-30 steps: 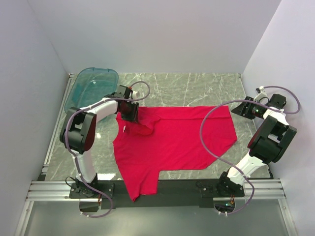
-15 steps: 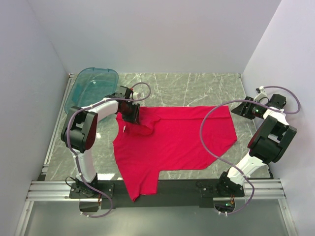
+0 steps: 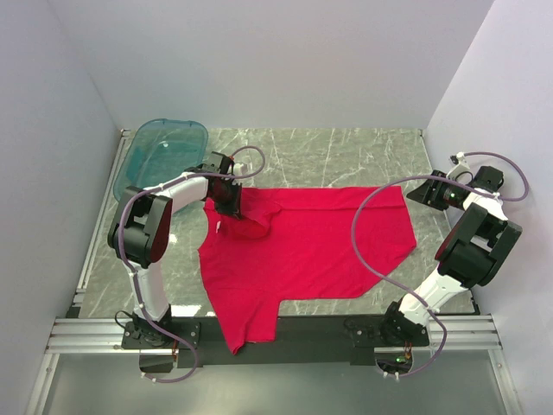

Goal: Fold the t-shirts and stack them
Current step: Fold the tshirt

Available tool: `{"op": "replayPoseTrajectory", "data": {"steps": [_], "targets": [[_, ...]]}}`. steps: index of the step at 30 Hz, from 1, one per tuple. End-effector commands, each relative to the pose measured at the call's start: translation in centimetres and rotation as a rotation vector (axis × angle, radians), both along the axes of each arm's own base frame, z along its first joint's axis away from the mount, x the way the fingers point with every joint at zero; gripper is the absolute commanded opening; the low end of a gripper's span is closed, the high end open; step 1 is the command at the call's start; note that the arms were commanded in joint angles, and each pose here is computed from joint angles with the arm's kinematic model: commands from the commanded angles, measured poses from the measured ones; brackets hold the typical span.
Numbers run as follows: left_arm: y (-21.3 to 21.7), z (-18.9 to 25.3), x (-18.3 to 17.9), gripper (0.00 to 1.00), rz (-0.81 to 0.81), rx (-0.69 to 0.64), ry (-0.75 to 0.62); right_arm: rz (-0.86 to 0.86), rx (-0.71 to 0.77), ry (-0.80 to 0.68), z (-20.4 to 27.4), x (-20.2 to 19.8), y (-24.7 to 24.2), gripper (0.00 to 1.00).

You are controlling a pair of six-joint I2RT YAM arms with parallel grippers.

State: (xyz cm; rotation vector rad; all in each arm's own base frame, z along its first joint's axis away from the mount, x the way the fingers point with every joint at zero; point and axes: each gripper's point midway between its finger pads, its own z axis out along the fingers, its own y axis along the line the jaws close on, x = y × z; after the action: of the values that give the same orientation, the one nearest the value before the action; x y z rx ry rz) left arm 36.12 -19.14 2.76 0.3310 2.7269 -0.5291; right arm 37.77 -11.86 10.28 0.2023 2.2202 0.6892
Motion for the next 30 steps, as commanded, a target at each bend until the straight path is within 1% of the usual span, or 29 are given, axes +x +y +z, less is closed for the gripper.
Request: {"op": "replayPoseTrajectory", "data": {"steps": [1, 3, 8, 13, 19, 23, 26, 29, 30], "targets": [[-1.3, 2.6, 0.3, 0.09, -0.037, -0.067, -0.047, -0.010, 0.014, -0.019, 0.7, 0.2, -0.6, 0.57], [-1.5, 3.4, 0.2, 0.01, -0.038, -0.085, -0.058, -0.011, 0.015, -0.018, 0.6, 0.2, -0.6, 0.57], [-2.2, 5.0, -1.2, 0.01, -0.063, -0.154, -0.064, -0.012, 0.014, -0.019, 0.7, 0.2, -0.6, 0.57], [-3.1, 5.7, -3.3, 0.00, -0.097, -0.204, -0.045, -0.011, 0.017, -0.021, 0.8, 0.2, -0.5, 0.57], [-4.5, 5.0, -6.2, 0.01, -0.146, -0.240, 0.002, -0.013, 0.017, -0.026, 1.1, 0.2, -0.6, 0.57], [-5.3, 3.8, -7.4, 0.01, -0.168, -0.231, 0.036, -0.012, 0.019, -0.025, 1.1, 0.1, -0.6, 0.57], [-6.0, 3.3, -8.1, 0.03, -0.180, -0.229, 0.048, -0.013, 0.017, -0.027, 1.2, 0.1, -0.6, 0.57], [-6.8, 3.2, -8.3, 0.08, -0.190, -0.233, 0.050, -0.012, 0.018, -0.026, 1.1, 0.1, -0.5, 0.57], [-7.2, 3.1, -8.5, 0.08, -0.198, -0.234, 0.053, -0.012, 0.018, -0.028, 1.2, 0.1, -0.6, 0.57]]}}
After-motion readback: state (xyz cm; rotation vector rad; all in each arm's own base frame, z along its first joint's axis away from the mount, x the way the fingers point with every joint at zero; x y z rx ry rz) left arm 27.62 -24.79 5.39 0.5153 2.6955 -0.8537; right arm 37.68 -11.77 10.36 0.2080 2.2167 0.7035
